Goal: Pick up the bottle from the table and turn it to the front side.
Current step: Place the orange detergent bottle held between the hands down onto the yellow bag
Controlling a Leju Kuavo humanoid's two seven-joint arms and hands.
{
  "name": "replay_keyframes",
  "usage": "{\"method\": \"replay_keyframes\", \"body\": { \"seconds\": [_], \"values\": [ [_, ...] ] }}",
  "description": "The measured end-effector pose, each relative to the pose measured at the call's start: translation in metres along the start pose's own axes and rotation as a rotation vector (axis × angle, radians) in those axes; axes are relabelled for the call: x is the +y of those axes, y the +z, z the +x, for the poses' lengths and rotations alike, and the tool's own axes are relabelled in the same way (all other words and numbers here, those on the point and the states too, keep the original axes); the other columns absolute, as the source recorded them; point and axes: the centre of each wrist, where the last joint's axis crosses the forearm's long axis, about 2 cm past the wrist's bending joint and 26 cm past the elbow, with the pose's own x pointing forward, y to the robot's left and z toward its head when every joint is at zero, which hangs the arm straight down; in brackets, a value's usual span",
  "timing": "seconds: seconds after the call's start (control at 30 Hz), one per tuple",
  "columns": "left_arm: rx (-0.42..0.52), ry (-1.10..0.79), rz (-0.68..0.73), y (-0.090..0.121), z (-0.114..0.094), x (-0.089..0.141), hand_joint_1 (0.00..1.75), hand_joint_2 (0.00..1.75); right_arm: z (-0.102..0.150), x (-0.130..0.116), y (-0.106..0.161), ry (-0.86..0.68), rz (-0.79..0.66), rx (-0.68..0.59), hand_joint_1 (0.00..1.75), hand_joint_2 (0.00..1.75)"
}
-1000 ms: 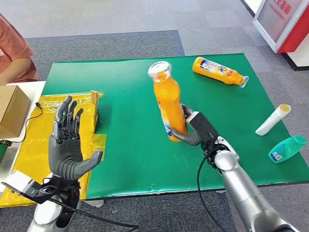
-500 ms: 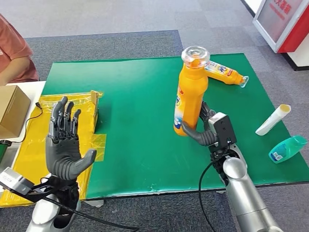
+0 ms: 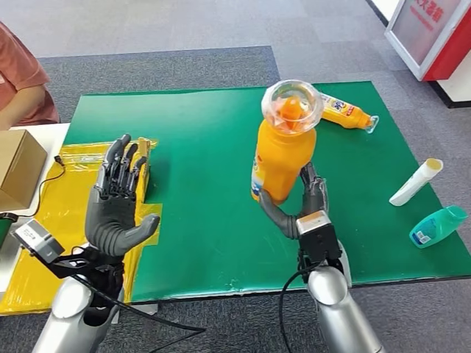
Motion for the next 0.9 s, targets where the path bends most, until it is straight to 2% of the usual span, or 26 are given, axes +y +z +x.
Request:
{"method": "replay_keyframes", "body": {
  "seconds": [0.13, 0.27, 0.6, 0.9],
  "values": [
    [0.007, 0.227, -0.130, -0.012, -0.001, -0.010, 0.00, 1.75, 0.020, 0.032, 0.002, 0.123, 0.003, -0.118, 1.75, 1.75],
    [0.010, 0.267, -0.202, -0.018, -0.001, -0.016, 0.00, 1.75, 0.025, 0.047, 0.004, 0.184, 0.026, -0.160, 1.75, 1.75],
    [0.023, 0.279, -0.326, -0.032, 0.000, -0.030, 0.00, 1.75, 0.011, 0.064, 0.003, 0.236, 0.081, -0.133, 1.75, 1.75],
    [0.036, 0.114, -0.415, -0.054, 0.008, -0.036, 0.00, 1.75, 0.003, 0.073, -0.001, 0.260, 0.120, -0.117, 1.75, 1.75]
  ]
}}
